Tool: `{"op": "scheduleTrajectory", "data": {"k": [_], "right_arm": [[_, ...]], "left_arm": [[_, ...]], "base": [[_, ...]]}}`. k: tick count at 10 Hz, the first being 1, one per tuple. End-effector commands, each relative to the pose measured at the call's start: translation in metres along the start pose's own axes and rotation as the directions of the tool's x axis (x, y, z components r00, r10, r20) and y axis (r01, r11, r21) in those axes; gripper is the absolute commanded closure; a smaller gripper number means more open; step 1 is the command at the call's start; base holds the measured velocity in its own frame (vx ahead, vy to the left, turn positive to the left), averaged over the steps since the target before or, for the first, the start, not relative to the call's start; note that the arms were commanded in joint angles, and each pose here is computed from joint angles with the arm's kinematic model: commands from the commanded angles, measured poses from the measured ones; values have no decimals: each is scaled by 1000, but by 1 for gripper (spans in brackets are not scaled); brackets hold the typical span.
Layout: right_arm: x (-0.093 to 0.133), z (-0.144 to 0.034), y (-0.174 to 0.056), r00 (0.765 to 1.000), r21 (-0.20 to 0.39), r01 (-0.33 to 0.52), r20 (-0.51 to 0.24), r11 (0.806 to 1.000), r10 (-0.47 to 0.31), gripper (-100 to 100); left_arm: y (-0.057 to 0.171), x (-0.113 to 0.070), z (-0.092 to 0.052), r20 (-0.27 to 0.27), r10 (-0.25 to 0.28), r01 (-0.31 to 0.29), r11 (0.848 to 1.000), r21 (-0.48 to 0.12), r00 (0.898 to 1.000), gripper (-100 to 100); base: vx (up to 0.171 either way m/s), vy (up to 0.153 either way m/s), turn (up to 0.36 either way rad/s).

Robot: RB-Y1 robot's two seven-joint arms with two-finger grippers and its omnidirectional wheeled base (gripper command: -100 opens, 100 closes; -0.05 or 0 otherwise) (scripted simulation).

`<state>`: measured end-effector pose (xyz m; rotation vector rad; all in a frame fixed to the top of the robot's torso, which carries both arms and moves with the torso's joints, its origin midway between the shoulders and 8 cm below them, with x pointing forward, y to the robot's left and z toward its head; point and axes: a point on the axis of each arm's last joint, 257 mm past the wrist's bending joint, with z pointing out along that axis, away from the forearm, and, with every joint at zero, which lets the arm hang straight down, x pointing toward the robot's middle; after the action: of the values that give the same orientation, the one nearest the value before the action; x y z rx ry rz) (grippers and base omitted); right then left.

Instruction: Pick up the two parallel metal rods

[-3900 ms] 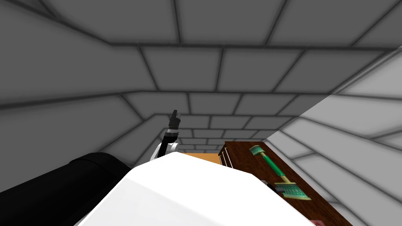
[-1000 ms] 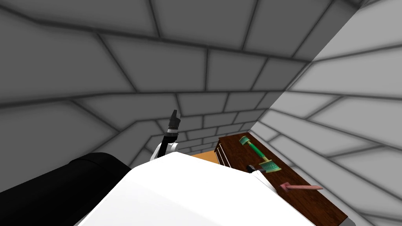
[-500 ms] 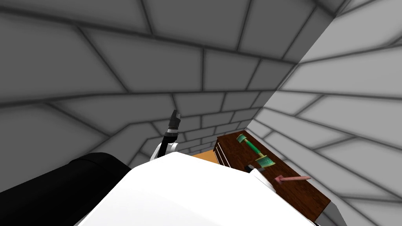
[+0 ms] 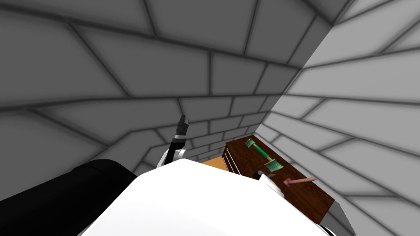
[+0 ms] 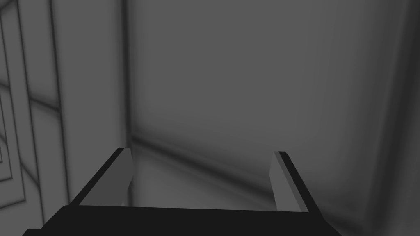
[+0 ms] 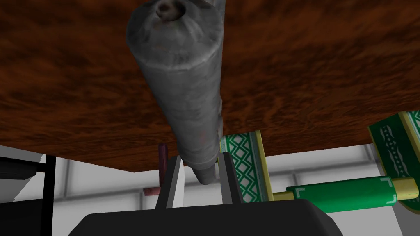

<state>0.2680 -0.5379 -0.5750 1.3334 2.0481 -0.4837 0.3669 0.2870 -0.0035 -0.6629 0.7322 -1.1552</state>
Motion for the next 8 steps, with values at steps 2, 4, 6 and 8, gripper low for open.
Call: {"op": "scheduleTrajectory", "data": {"k": [2,4,6,8], "right_arm": [[9,-3,7,1000,-20,9,3,1000,-9,100],[18,-7,17,1000,-46,-7,-5,999,6,100],[19,-7,17,1000,-47,-4,-5,999,4,100],[19,-6,17,1000,-47,-8,-6,999,8,0]], "left_arm": [[0,0,0,0,0,0,1000,0,1000,0],[0,0,0,0,0,0,1000,0,1000,0],[0,0,0,0,0,0,1000,0,1000,0],[0,0,0,0,0,0,1000,0,1000,0]], "base": [[-1,3,-8],[1,-1,10],[0,0,0],[0,0,0]]}}
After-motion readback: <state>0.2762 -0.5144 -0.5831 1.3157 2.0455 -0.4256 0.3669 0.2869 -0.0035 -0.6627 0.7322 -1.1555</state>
